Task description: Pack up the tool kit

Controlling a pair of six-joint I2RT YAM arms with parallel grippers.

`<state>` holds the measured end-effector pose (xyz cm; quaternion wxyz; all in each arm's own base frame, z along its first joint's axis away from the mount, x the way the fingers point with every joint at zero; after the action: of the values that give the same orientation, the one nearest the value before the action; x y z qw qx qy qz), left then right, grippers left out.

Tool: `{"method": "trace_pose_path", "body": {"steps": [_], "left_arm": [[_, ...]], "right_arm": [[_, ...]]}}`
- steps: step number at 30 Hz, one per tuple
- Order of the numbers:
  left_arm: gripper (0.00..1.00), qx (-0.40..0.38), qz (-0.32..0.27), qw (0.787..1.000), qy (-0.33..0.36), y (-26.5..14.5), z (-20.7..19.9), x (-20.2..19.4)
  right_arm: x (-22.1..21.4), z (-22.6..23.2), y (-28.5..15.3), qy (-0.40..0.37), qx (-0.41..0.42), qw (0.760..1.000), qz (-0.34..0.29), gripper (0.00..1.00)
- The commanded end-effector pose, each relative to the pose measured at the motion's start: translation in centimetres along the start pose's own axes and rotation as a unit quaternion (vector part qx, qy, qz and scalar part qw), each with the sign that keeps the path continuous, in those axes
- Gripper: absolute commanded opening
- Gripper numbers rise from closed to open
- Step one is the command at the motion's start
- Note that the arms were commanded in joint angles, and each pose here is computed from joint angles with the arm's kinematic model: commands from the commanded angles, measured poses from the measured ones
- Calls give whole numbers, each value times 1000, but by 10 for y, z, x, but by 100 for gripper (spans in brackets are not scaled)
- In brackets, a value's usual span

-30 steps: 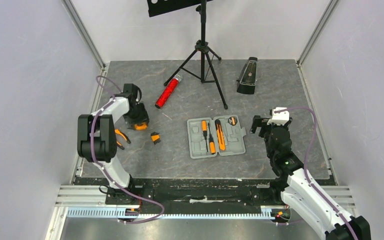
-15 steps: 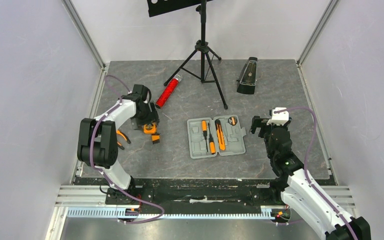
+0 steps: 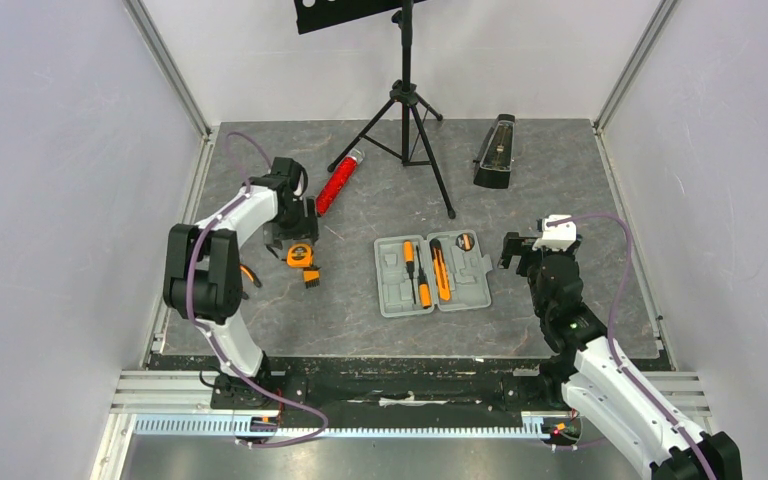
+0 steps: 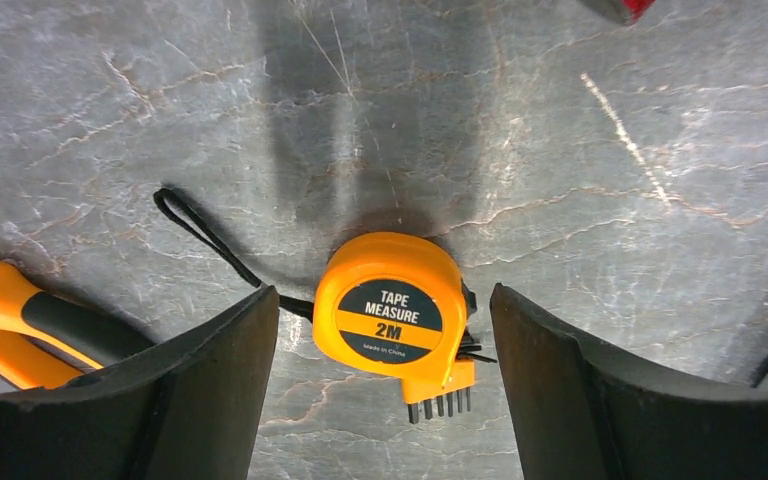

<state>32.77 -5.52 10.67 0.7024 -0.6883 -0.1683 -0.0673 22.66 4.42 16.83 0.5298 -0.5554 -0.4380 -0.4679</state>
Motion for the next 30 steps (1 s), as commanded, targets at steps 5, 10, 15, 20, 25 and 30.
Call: {"method": "trace_pose_path", "body": {"steps": [5, 10, 15, 20, 25, 30], "left_arm": [[83, -9, 50, 998, 34, 14, -3, -10], [74, -9, 63, 997, 36, 17, -3, -13], [56, -26, 41, 998, 45, 3, -7, -6], [50, -58, -15, 994, 89, -31, -27, 8], [49, -97, -79, 973, 196, -68, -72, 15], [49, -162, -138, 930, 298, -103, -124, 7]], "right_arm": [[18, 2, 1, 8, 2, 1000, -20, 96], [18, 2, 2, 7, 3, 1000, -19, 96], [20, 1, 1, 8, 0, 1000, -21, 96], [22, 3, 1, 11, 7, 1000, -22, 96], [23, 9, 0, 19, 29, 999, -16, 96], [22, 13, -2, 16, 46, 999, 5, 95]]}}
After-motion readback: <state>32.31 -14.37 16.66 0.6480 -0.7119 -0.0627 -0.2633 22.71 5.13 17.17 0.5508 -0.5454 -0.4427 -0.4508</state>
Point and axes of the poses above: each gripper's point midway between its finger pads, its own y axis out along the fingers, its own z axis along the line the jaws close on, x = y × z, the point moved 6 cm from there along -y, back along the fingers
